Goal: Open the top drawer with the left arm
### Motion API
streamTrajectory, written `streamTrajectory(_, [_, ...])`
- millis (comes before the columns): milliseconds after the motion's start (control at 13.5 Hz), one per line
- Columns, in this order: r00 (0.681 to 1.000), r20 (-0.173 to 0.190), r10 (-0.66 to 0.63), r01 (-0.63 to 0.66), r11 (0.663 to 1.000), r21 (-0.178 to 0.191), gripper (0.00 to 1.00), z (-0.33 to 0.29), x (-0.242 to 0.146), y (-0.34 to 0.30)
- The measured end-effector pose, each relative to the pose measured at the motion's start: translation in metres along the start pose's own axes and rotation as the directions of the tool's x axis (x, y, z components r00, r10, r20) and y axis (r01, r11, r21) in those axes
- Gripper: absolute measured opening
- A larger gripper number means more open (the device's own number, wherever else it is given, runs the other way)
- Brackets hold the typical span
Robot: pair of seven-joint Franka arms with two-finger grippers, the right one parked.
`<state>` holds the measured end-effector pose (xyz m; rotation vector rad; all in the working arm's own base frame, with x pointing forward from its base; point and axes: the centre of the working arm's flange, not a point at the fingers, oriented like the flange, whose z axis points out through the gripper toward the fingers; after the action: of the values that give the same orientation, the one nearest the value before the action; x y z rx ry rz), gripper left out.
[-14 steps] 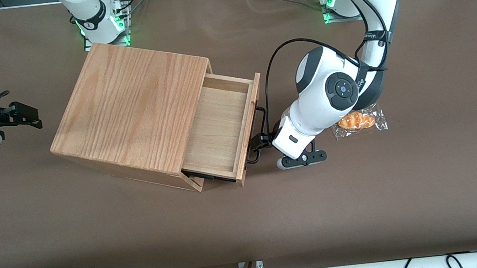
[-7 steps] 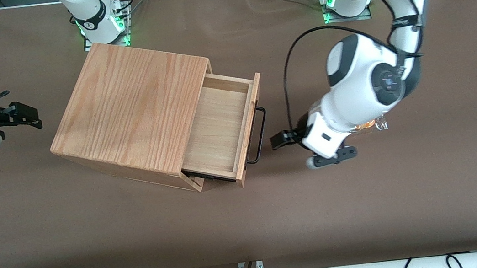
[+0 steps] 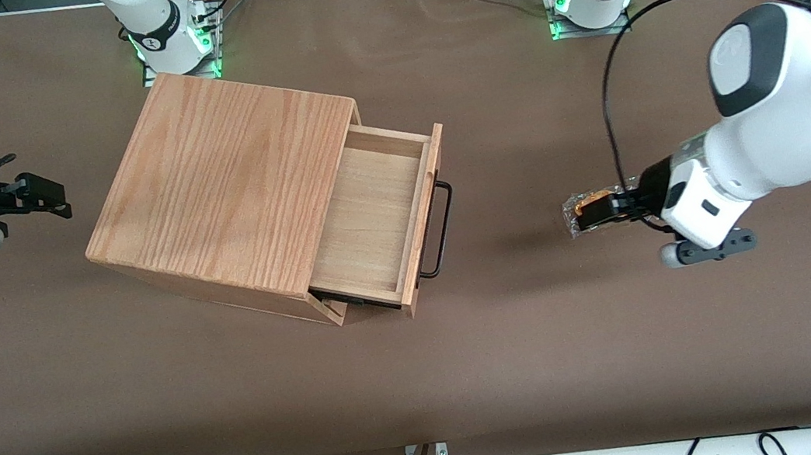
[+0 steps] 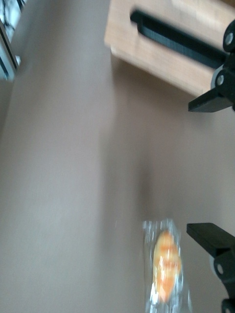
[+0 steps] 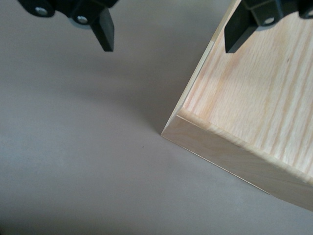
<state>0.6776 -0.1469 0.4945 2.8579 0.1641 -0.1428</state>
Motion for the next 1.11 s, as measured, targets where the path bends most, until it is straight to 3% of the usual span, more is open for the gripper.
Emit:
streamTrajectory(148, [0.999,-0.002,0.051,-0.050,0.997,0.066,1.00,-0.007,0.009,-0.039])
streamTrajectory(443, [0.981,0.000,0.193,-0.192,0.974,0.119,1.00,-0.048,0.010,-0.120])
streamTrajectory(738, [0.962,0.001,0.272,-0.263,0.933,0.247,1.00,-0.105,-0.042,-0.151])
streamTrajectory(960, [0.951,-0.034,0.308,-0.289,0.921,0.261,1.00,-0.144,-0.096,-0.133])
streamTrajectory(1107, [0.943,-0.035,0.331,-0.311,0.914,0.262,1.00,-0.157,-0.122,-0.119])
